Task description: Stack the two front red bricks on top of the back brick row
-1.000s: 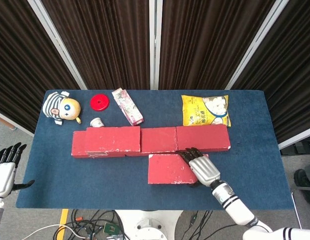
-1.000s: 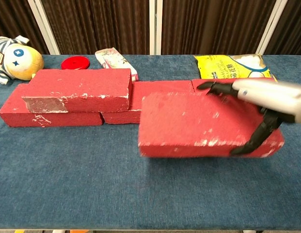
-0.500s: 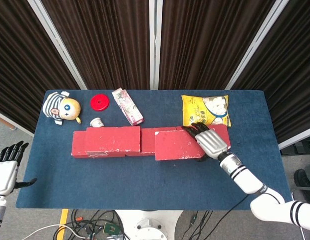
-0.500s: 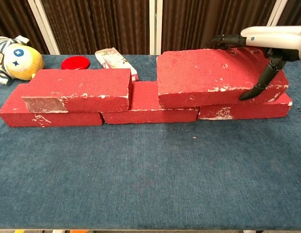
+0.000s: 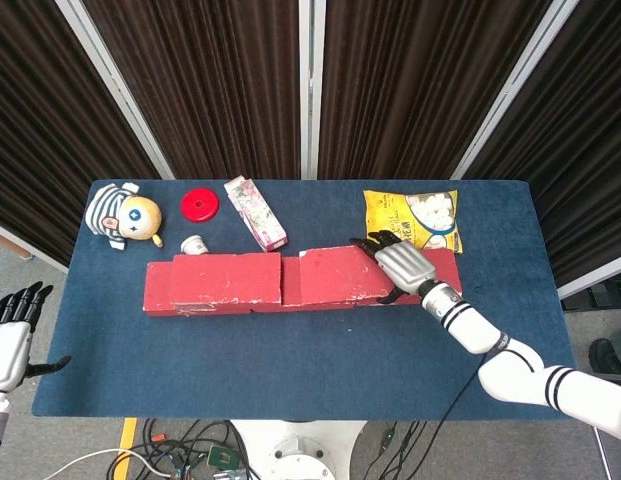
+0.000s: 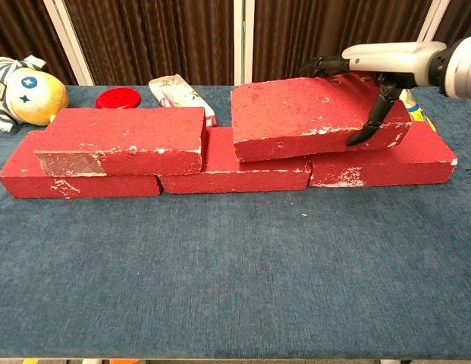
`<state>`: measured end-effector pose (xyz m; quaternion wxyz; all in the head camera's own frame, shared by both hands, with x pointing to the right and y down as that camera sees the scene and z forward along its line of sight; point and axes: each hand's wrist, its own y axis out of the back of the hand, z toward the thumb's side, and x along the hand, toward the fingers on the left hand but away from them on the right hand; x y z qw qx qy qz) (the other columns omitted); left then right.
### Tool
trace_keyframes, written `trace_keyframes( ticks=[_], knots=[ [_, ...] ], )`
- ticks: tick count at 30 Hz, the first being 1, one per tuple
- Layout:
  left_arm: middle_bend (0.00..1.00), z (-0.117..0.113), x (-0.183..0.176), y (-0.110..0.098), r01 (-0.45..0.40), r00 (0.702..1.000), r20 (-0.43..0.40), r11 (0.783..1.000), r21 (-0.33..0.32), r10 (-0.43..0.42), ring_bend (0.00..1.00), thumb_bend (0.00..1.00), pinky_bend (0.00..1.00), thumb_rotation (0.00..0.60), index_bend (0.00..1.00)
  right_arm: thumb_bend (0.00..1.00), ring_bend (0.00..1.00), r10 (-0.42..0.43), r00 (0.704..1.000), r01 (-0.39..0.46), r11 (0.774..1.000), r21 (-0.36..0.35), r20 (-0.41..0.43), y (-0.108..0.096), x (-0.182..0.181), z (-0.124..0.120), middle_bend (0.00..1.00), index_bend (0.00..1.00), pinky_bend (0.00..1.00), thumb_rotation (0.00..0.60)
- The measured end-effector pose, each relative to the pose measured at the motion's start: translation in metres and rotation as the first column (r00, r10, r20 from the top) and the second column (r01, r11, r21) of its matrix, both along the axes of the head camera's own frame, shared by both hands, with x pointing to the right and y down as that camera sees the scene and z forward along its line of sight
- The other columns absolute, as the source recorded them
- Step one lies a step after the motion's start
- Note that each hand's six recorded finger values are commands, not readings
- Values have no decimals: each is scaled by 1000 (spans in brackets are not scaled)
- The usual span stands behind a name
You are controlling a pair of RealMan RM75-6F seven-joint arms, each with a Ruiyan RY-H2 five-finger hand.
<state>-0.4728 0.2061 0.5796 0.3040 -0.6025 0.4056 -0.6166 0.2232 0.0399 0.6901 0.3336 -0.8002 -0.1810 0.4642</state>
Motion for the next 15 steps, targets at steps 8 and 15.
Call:
trace_keyframes(
  ticks=[8,15],
  knots=[
    [0,2,-4,-2,5,1000,0,1000,-9,-5,0,0,0,600,0,101,0,11,1000,-10,999,-37,20,-5,-9,18,237,0,0,600],
    [0,6,-2,-2,-11,1000,-14,1000,-23,11,0,0,0,600,0,102,0,-13,1000,13,998,-61,13,-3,-15,28,237,0,0,600]
  ],
)
